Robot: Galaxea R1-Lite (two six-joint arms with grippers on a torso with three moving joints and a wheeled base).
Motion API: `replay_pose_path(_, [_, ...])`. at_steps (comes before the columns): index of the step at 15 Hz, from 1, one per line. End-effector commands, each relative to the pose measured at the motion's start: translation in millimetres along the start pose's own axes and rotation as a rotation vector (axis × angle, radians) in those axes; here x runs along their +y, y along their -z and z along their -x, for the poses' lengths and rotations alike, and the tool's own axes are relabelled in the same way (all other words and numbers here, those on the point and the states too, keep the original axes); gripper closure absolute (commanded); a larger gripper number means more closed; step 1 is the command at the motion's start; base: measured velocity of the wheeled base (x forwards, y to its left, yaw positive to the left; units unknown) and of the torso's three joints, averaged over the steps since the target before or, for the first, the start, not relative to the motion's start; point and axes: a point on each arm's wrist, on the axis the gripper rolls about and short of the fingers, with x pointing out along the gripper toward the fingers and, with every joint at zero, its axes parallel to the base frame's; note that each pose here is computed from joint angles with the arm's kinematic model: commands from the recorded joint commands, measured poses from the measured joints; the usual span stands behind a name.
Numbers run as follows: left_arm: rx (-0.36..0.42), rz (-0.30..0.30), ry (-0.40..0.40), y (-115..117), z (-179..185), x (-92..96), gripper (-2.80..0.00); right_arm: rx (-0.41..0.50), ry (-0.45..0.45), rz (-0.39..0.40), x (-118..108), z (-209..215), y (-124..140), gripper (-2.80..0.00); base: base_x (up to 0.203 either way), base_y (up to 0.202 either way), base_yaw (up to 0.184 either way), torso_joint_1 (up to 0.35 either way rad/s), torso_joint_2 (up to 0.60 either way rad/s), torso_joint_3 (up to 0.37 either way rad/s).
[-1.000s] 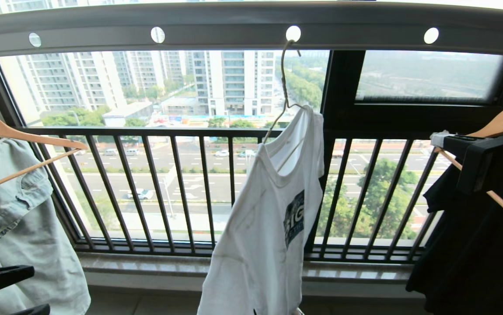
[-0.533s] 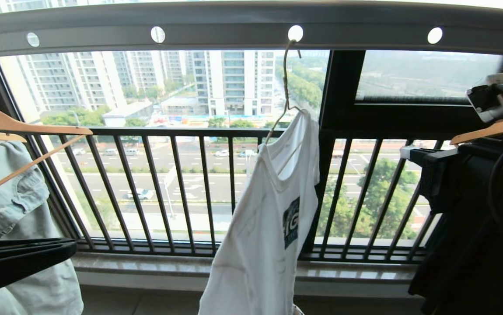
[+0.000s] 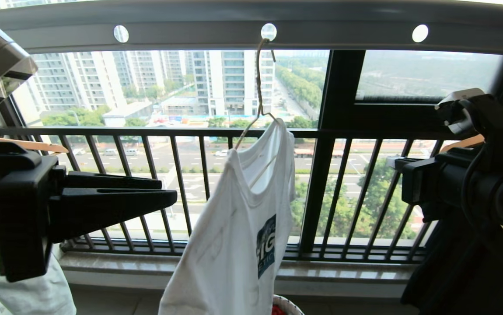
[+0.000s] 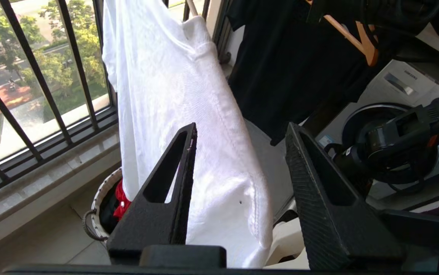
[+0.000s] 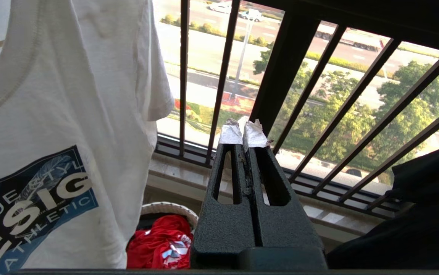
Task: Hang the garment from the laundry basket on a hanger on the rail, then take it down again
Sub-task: Take the clothes off the clothes rack
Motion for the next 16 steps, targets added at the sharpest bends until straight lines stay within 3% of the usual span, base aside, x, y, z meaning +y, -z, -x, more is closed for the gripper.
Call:
replay_pose_path(1, [0.033,0.002,0.043,-5.2,-18.1,-2.9,-2.8,0.005,0.002,0.001,0.4,-1.6,0.9,0.0,0.0,0.0,0.0,0.0,0.0,0.0])
replay_pose_path(5, [0.09,0.014,0.016,-5.9,-47.8,5.3,-2.8,0.006,0.002,0.003,0.5,-2.0,1.2,0.0,0.0,0.0,0.0,0.0,0.0,0.0])
replay_pose_path(8, [0.137,-0.013,-0.13,-1.7,-78.8,17.1,-2.8,0.006,0.004,0.002,0.1,-1.9,1.1,0.0,0.0,0.0,0.0,0.0,0.0,0.0])
replay_pose_path(11, [0.152,-0.029,-0.163,1.4,-102.8,20.1,-2.8,0.006,0.005,0.003,-0.1,-2.2,1.2,0.0,0.0,0.0,0.0,0.0,0.0,0.0])
replay_pose_path(12, [0.142,-0.034,-0.189,2.6,-113.0,23.4,0.0,0.006,0.007,0.002,-0.5,-2.3,1.2,0.0,0.0,0.0,0.0,0.0,0.0,0.0])
replay_pose_path(13, [0.105,-0.044,-0.225,0.5,-118.7,22.9,0.0,0.006,0.007,0.002,-0.5,-2.3,1.2,0.0,0.0,0.0,0.0,0.0,0.0,0.0])
replay_pose_path(16, [0.096,-0.047,-0.23,0.0,-118.4,21.6,0.0,0.005,0.009,0.002,-0.9,-2.4,0.8,0.0,0.0,0.0,0.0,0.0,0.0,0.0])
